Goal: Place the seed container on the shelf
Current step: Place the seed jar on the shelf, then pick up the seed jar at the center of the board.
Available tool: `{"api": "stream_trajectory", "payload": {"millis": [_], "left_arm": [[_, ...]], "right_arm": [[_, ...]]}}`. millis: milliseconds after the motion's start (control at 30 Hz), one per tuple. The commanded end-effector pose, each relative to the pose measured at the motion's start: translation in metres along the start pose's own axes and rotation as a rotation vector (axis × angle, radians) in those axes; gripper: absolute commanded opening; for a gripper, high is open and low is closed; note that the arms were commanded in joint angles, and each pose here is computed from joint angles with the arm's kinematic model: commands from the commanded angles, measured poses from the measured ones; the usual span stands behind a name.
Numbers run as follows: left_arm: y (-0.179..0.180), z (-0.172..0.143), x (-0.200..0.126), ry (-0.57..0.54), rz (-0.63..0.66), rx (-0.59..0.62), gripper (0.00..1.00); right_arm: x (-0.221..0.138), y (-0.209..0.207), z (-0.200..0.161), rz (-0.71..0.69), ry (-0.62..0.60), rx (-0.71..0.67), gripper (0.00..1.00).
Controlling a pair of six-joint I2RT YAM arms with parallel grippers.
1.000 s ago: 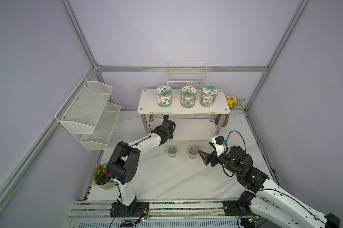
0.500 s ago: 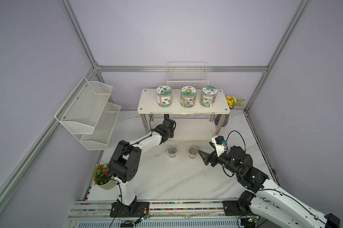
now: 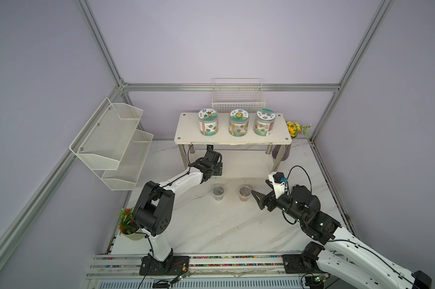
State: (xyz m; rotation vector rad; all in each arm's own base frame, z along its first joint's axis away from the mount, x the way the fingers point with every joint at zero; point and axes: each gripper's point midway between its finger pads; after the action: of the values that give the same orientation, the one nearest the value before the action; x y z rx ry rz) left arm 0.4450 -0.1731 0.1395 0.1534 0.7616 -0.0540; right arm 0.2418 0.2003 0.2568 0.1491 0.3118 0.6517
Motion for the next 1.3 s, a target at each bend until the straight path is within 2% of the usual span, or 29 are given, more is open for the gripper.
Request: {"api": "stream_trajectory", "payload": {"millis": [0, 333, 767, 933, 1267], "left_arm": [[0.004, 0.007, -0.026, -0.017, -0.037, -0.027, 0.96], [0.000, -0.029, -0.064, 0.065, -0.123, -0.017, 0.96], [0.000, -0.075, -0.116, 0.101, -0.206, -0.023, 0.93], [-0.002, -0.088, -0.125, 0.117, -0.215, -0.017, 0.93], [-0.032, -0.105, -0.125, 0.165, -0.234, -0.005, 0.93]], "right_arm": [[-0.006, 0.004, 0.021, 0.006, -0.060, 0.006, 0.92], [-0.016, -0.001, 0.030, -0.028, -0.101, 0.033, 0.90], [-0.025, -0.014, 0.023, -0.093, -0.086, 0.088, 0.87], [-0.029, -0.016, 0.023, -0.109, -0.076, 0.124, 0.85], [-0.034, -0.021, 0.013, -0.125, -0.060, 0.183, 0.84]]}}
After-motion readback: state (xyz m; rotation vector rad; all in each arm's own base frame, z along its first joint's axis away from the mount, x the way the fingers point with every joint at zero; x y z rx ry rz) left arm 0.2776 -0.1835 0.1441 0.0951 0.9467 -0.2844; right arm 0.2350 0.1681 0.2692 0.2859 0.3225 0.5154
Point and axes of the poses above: each gripper's point midway between its finger pads, its own x axis out along the fingers, its own y axis along the line the jaws close on, z = x × y, and after that the axes turned 6 degrees about x, right-handed
